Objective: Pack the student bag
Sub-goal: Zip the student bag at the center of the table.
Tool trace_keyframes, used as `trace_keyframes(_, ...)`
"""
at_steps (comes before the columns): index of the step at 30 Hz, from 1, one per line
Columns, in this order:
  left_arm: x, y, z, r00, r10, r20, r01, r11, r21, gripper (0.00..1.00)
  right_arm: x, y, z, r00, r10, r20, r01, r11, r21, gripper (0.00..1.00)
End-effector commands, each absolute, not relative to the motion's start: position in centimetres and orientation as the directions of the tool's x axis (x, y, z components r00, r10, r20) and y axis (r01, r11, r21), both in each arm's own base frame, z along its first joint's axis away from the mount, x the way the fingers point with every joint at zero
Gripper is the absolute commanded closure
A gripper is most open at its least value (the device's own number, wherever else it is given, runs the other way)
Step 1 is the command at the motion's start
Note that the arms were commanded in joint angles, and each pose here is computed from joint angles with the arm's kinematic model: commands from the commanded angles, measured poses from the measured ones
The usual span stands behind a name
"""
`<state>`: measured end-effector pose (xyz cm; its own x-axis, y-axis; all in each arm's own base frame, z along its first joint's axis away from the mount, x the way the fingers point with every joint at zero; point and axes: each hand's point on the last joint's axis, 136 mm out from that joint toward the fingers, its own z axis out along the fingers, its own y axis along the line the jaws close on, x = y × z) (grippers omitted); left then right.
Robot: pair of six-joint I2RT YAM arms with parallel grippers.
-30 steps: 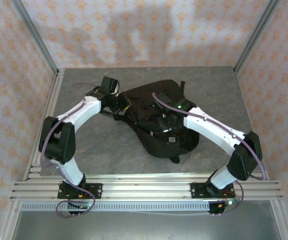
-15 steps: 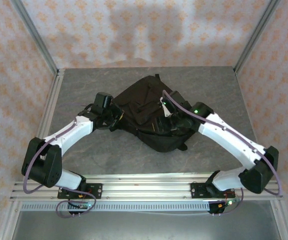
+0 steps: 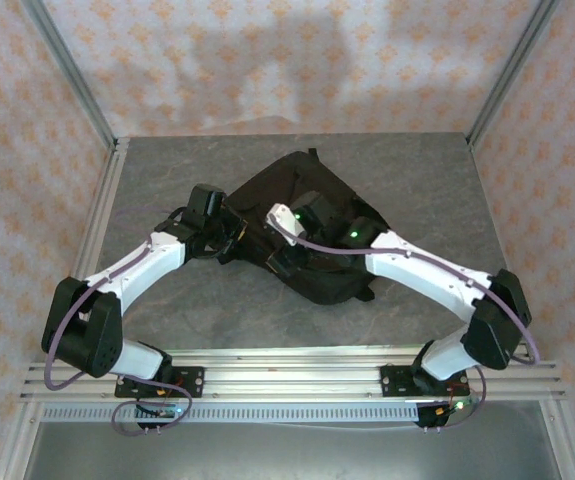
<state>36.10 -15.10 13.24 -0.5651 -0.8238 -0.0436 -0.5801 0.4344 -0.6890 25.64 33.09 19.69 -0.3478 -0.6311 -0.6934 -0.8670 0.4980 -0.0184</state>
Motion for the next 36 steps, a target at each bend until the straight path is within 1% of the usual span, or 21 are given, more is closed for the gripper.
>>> trace_keyframes(1,36.4,-15.1,16.2,-0.559,-0.825,-0.08,-0.535,0.432,-0.726,1.0,26.5,35.7,21.2,-0.191,-0.621,-0.76,-0.906,0.41,-0.107,0.27)
trace_keyframes(9,36.4,-15.3,16.3,-0.571,-0.818,-0.074,-0.533,0.438,-0.724,1.0,25.7,38.3,19.0,-0.068,-0.625,-0.778,-0.943,0.295,-0.154,0.28)
trace_keyframes(11,36.3,-15.3,16.2,-0.572,-0.817,-0.072,-0.535,0.438,-0.723,1.0,26.2,38.5,18.8,-0.039,-0.623,-0.781,-0.936,0.297,-0.19,0.28)
trace_keyframes(14,36.3,-15.4,16.1,-0.574,-0.816,-0.068,-0.535,0.436,-0.723,1.0,27.5,38.6,18.1,-0.035,-0.641,-0.767,-0.918,0.325,-0.229,0.3)
trace_keyframes(16,36.3,-15.4,16.2,-0.574,-0.816,-0.068,-0.534,0.436,-0.724,1.0,27.8,38.7,17.7,-0.041,-0.65,-0.759,-0.916,0.327,-0.231,0.35)
trace_keyframes(18,36.3,-15.3,16.2,-0.573,-0.816,-0.071,-0.534,0.438,-0.723,1.0,27.7,38.8,17.3,-0.052,-0.656,-0.753,-0.919,0.327,-0.222,0.44)
trace_keyframes(22,36.3,-15.1,16.2,-0.569,-0.819,-0.075,-0.536,0.438,-0.721,1.0,27.2,38.4,17.0,-0.079,-0.659,-0.748,-0.924,0.33,-0.193,0.72)
trace_keyframes(24,36.3,-14.9,16.1,-0.567,-0.82,-0.076,-0.54,0.44,-0.718,1.0,26.7,38.1,17.4,-0.085,-0.65,-0.755,-0.926,0.33,-0.18,0.84)
trace_keyframes(25,36.2,-14.9,16.1,-0.567,-0.82,-0.077,-0.542,0.442,-0.715,1.0,26.4,37.9,17.7,-0.089,-0.642,-0.762,-0.928,0.331,-0.171,0.87)
trace_keyframes(28,36.2,-14.5,15.7,-0.563,-0.823,-0.078,-0.552,0.444,-0.706,1.0,25.7,37.4,18.4,-0.107,-0.617,-0.78,-0.929,0.341,-0.142,0.94)
trace_keyframes(33,36.2,-14.2,15.5,-0.565,-0.821,-0.079,-0.56,0.452,-0.694,1.0,24.6,36.7,18.4,-0.158,-0.588,-0.793,-0.928,0.362,-0.083,0.94)
trace_keyframes(35,36.2,-14.2,15.5,-0.567,-0.82,-0.081,-0.56,0.456,-0.691,1.0,24.3,36.4,18.0,-0.175,-0.578,-0.797,-0.925,0.373,-0.067,0.96)
trace_keyframes(36,36.2,-14.2,15.4,-0.569,-0.818,-0.082,-0.561,0.459,-0.689,1.0,24.2,36.3,17.9,-0.18,-0.575,-0.798,-0.926,0.374,-0.061,0.99)
